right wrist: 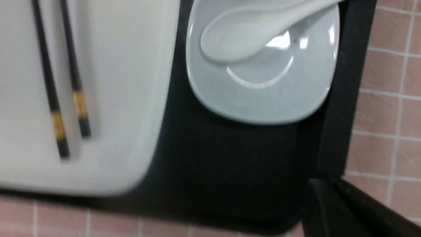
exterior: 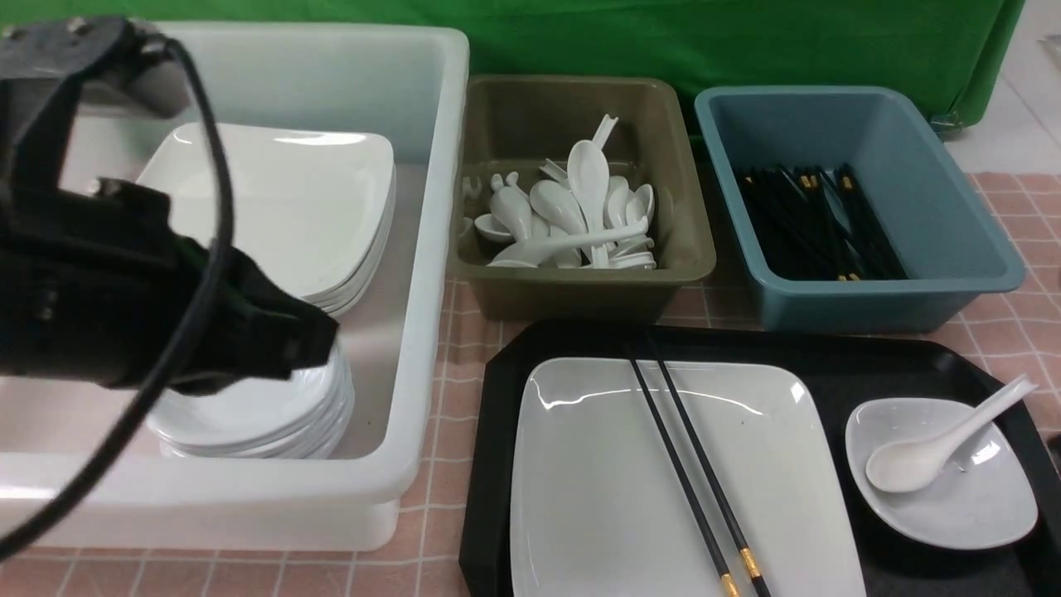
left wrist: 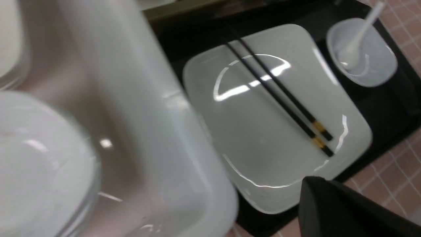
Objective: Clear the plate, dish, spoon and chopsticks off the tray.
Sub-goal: Use the right arm to grab a soup spoon from the plate
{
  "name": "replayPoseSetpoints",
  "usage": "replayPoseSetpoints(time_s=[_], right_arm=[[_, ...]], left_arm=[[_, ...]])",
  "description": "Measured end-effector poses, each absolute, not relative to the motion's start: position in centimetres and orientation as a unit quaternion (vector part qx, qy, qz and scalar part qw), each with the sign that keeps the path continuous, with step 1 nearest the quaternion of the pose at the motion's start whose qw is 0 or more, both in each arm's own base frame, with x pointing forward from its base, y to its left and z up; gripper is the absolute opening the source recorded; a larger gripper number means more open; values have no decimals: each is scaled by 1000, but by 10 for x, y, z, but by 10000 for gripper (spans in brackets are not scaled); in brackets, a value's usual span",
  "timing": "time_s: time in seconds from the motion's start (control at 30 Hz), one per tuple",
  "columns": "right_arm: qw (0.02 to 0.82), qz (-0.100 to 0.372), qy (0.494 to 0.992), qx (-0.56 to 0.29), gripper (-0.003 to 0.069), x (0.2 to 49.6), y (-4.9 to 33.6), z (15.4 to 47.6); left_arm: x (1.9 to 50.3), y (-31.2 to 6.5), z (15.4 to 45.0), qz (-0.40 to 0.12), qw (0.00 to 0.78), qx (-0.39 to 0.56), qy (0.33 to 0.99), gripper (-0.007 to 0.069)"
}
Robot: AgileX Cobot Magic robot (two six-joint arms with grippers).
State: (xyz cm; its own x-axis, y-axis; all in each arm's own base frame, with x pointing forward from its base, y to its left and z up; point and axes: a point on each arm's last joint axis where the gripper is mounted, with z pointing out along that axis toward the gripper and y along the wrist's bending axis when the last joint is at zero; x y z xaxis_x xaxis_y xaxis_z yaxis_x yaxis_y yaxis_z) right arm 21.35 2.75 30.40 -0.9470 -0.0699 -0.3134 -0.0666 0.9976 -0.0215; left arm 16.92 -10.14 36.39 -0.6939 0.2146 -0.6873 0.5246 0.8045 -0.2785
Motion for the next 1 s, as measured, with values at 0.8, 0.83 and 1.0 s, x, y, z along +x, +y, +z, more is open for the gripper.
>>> replayPoseSetpoints(time_s=[0.8, 0.83, 1.0], right_arm=[[78, 100, 974, 190, 486, 317, -2, 167], [79, 100, 973, 194, 486, 318, -2, 165], [71, 102, 972, 199, 486, 320, -1, 157]], left_arm=[[187, -217, 311, -240, 337, 343, 843, -11], [188, -216, 311, -236, 341, 346, 841, -11], [189, -216, 311, -230, 345, 351, 840, -11]])
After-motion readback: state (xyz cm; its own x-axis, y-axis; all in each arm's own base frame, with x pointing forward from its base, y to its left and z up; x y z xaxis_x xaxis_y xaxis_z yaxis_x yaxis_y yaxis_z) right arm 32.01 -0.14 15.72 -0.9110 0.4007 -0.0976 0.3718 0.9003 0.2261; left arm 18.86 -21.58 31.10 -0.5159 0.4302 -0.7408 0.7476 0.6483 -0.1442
